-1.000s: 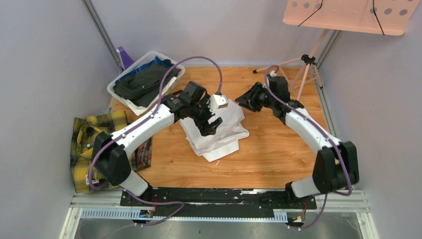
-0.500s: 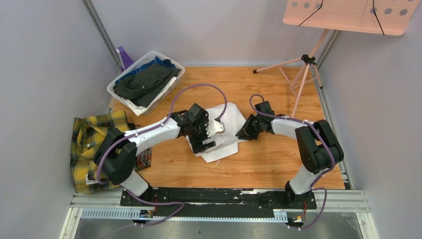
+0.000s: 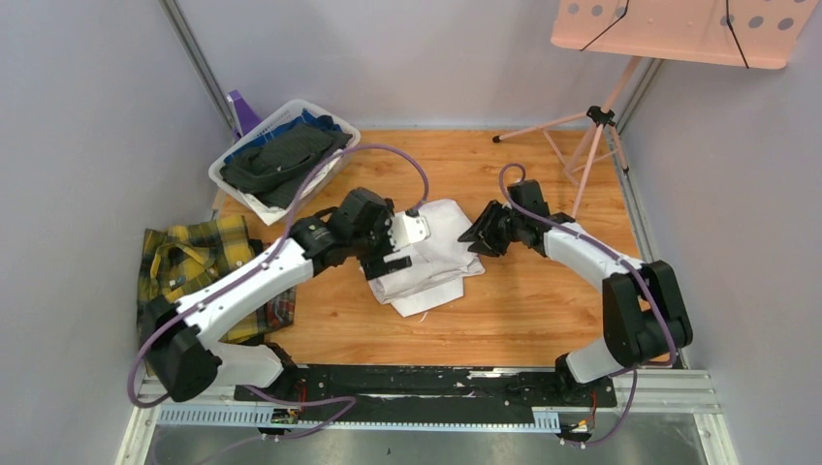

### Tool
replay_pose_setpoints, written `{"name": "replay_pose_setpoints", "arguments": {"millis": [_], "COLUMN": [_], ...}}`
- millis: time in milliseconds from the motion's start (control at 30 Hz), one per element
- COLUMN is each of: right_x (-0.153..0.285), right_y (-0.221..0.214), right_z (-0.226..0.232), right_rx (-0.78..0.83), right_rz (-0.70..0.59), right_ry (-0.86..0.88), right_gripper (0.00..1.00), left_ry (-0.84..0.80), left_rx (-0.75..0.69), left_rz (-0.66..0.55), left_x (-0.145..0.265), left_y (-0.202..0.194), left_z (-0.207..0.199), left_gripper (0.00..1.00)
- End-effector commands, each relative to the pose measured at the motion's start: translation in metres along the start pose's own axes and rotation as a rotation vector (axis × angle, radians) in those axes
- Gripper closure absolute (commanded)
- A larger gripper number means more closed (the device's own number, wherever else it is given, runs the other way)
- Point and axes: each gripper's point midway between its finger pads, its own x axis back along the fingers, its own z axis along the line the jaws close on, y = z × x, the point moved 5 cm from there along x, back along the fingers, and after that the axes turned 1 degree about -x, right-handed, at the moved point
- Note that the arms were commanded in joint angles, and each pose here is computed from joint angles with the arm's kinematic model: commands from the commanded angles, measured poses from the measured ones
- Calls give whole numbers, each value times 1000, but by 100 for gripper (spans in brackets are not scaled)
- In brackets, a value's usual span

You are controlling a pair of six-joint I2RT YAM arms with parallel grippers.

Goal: Fold and stack the long sleeve shirts
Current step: Adjust the shirt at the center of the board.

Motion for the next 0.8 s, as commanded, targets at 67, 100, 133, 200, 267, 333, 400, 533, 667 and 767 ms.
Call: {"name": "replay_pose_setpoints", "arguments": {"millis": [67, 100, 133, 200, 267, 333, 400, 533, 667, 767], "right_x": [42, 41, 38, 26, 10, -6, -19, -36, -43, -44], "right_y": [17, 21, 25, 32, 36, 35, 32, 24, 26, 33], "right_z": [58, 62, 65, 63, 51, 35, 19, -10, -29, -35], "right_rx": [82, 84, 83, 75, 65, 51, 28, -5, -35, -44], "right_rz": [-78, -84, -88, -92, -98, -89, -73, -46, -32, -27], "right_ry": [160, 162, 159, 136, 91, 55, 15, -46, -83, -84], "right_gripper": [63, 64, 65, 68, 71, 73, 75, 76, 76, 74], "left_ry": [111, 108, 100, 106, 112, 113, 104, 26, -21, -51], "left_rx": [20, 11, 6, -4, -7, -10, -19, -65, -134, -185], "left_rz": [-100, -107, -110, -120, -120, -112, -96, -38, 10, 39], "left_x": [34, 28, 22, 8, -9, -27, -43, -69, -81, -88], "left_y": [26, 27, 28, 28, 27, 25, 20, 4, -13, -19], "left_z": [28, 29, 28, 30, 31, 31, 28, 9, -18, -41], "left_gripper": [0, 0, 0, 0, 0, 0, 0, 0, 0, 0]}}
